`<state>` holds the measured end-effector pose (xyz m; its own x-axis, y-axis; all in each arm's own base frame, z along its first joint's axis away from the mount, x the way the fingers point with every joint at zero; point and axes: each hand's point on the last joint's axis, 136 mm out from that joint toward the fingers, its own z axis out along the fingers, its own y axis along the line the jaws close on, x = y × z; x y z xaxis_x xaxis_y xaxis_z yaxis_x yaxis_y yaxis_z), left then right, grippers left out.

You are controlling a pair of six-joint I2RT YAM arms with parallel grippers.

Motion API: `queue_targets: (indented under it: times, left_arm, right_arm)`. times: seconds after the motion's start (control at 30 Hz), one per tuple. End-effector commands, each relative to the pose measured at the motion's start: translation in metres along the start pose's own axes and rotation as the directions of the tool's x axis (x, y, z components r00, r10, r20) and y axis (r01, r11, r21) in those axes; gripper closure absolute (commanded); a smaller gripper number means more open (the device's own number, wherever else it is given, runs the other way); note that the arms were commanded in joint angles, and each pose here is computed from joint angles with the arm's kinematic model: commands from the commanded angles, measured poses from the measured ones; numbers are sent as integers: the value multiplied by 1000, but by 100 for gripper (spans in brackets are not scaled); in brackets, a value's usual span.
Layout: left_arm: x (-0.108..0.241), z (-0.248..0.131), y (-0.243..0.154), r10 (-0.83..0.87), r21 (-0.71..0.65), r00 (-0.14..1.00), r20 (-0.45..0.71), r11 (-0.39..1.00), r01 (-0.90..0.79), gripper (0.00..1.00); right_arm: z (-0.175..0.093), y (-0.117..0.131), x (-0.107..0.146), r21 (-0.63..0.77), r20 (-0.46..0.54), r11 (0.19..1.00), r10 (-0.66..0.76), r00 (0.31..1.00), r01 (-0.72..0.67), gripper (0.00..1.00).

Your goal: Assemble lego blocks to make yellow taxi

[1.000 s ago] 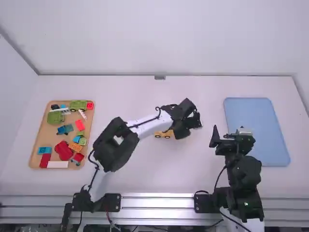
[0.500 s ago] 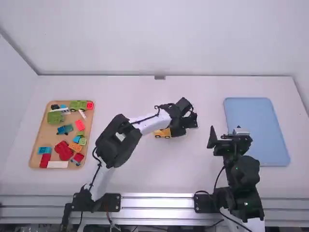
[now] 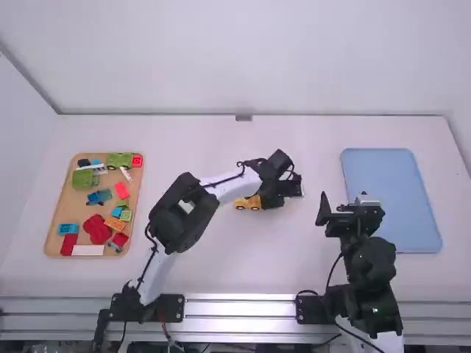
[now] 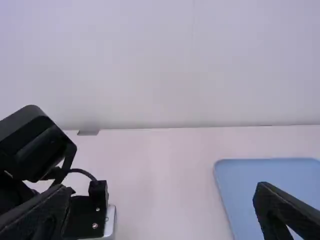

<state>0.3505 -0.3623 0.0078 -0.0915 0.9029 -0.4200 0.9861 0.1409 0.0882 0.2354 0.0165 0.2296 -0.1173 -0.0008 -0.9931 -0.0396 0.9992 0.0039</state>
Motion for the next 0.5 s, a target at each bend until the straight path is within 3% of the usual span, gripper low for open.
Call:
queue_targets:
  times: [0.0,0.13,0.23,0.47]
  left_arm:
    - [-5,4,-4,14,28,1000,18,999,-15,74]
    - [-4,4,-5,12,35,1000,14,999,-13,52]
    - [-5,4,-5,13,32,1000,18,999,-14,1]
    - [-7,-17,14,-48,-60,999,-20,997,47,1]
  right_arm:
    - [0,-1,1,6,2,1000,2,1000,-2,2]
    - [0,-1,1,6,2,1000,2,1000,-2,2]
    - [0,-1,1,6,2,1000,2,1000,-2,2]
    - [0,-2,-3,10,18,1000,1,1000,-1,2]
